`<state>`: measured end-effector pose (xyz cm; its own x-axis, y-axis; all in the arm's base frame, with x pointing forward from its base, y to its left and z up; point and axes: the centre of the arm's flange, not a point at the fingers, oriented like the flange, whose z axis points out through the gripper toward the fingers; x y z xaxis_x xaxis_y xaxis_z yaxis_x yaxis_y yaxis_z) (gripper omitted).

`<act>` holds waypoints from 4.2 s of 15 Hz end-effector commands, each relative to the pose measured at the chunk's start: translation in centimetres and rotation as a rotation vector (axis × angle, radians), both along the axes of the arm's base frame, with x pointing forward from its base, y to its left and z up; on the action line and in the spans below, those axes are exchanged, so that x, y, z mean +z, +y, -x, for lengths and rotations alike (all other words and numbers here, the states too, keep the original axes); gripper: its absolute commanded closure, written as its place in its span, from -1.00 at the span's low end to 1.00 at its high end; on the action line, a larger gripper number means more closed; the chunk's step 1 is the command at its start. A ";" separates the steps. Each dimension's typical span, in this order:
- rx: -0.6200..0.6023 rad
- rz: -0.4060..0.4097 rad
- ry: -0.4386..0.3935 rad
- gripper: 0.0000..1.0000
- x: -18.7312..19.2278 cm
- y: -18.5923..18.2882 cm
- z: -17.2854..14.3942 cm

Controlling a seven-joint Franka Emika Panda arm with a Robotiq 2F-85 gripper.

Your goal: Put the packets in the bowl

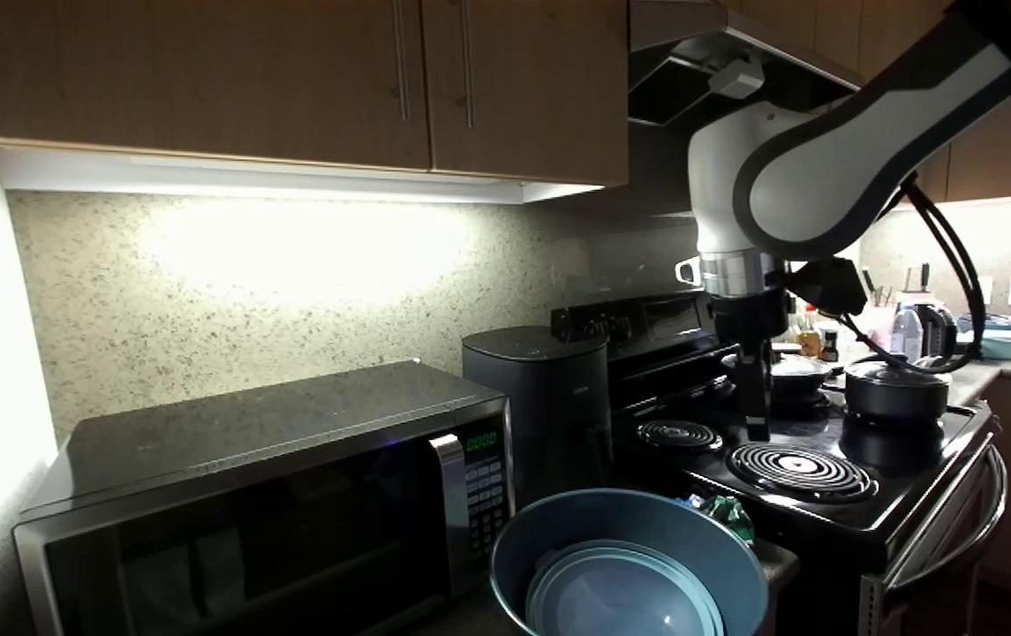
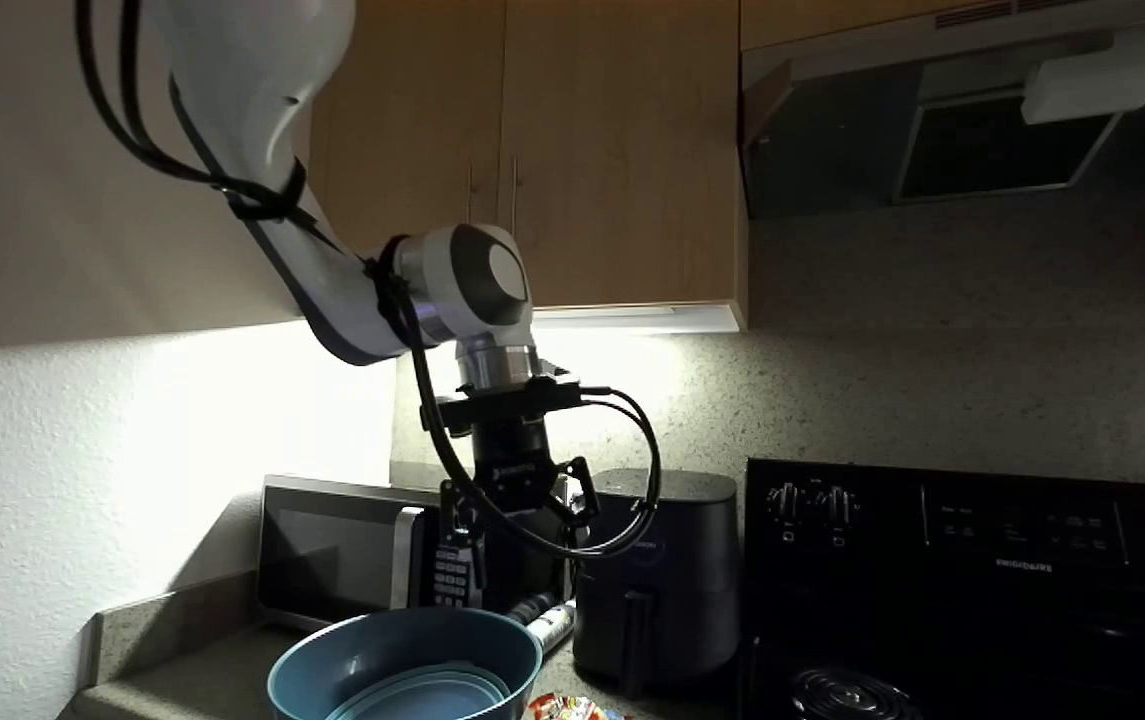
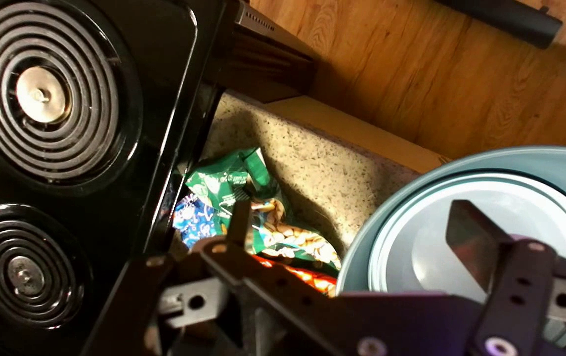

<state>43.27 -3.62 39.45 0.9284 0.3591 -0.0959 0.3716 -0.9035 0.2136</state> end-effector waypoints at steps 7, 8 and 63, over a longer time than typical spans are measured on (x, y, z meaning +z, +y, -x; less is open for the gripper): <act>-0.051 -0.032 0.012 -1.00 -2.2 -1.2 -3.0; -0.071 -0.041 0.026 -1.00 -3.3 -2.2 -4.3; 0.124 -0.100 0.421 0.17 -19.0 -10.9 -16.9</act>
